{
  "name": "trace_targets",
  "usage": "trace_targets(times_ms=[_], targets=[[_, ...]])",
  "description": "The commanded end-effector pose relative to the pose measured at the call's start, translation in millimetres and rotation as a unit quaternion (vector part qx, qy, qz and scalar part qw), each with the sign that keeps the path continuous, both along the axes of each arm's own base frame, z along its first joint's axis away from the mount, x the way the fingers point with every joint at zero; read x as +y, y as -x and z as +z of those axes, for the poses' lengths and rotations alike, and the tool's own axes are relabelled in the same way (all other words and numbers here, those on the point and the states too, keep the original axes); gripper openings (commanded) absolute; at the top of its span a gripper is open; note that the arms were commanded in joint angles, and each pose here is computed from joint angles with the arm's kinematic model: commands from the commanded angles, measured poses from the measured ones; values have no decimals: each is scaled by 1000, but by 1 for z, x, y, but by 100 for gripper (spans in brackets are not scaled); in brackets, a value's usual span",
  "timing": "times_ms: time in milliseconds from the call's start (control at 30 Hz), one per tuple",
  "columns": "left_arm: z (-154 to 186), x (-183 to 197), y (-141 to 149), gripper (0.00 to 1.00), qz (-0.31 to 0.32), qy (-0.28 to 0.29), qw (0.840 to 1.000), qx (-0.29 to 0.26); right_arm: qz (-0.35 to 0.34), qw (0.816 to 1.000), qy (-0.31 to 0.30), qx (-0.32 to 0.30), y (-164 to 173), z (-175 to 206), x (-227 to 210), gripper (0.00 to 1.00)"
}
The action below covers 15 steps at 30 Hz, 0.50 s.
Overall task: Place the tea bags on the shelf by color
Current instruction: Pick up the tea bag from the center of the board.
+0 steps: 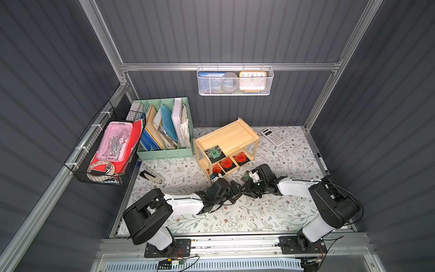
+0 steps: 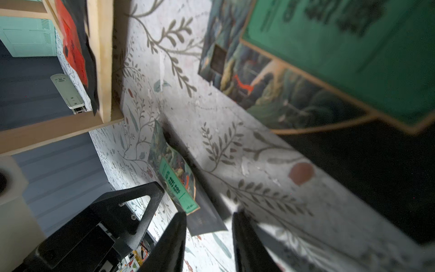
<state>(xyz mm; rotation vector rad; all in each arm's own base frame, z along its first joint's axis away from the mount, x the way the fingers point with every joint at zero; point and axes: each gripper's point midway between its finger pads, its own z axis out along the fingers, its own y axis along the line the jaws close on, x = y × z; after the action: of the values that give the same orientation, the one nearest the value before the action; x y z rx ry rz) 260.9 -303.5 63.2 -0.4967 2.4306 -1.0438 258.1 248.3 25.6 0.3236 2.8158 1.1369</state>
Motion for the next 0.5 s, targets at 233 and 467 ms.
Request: trace_targets(times_ms=[233,467], targets=[[-15,2,5,100,5,-14,999,30,6,1000,-3,8,-1,-4,2,38],[-18,3,6,100,7,-16,999,37,9,1000,-14,11,0,-6,5,38]])
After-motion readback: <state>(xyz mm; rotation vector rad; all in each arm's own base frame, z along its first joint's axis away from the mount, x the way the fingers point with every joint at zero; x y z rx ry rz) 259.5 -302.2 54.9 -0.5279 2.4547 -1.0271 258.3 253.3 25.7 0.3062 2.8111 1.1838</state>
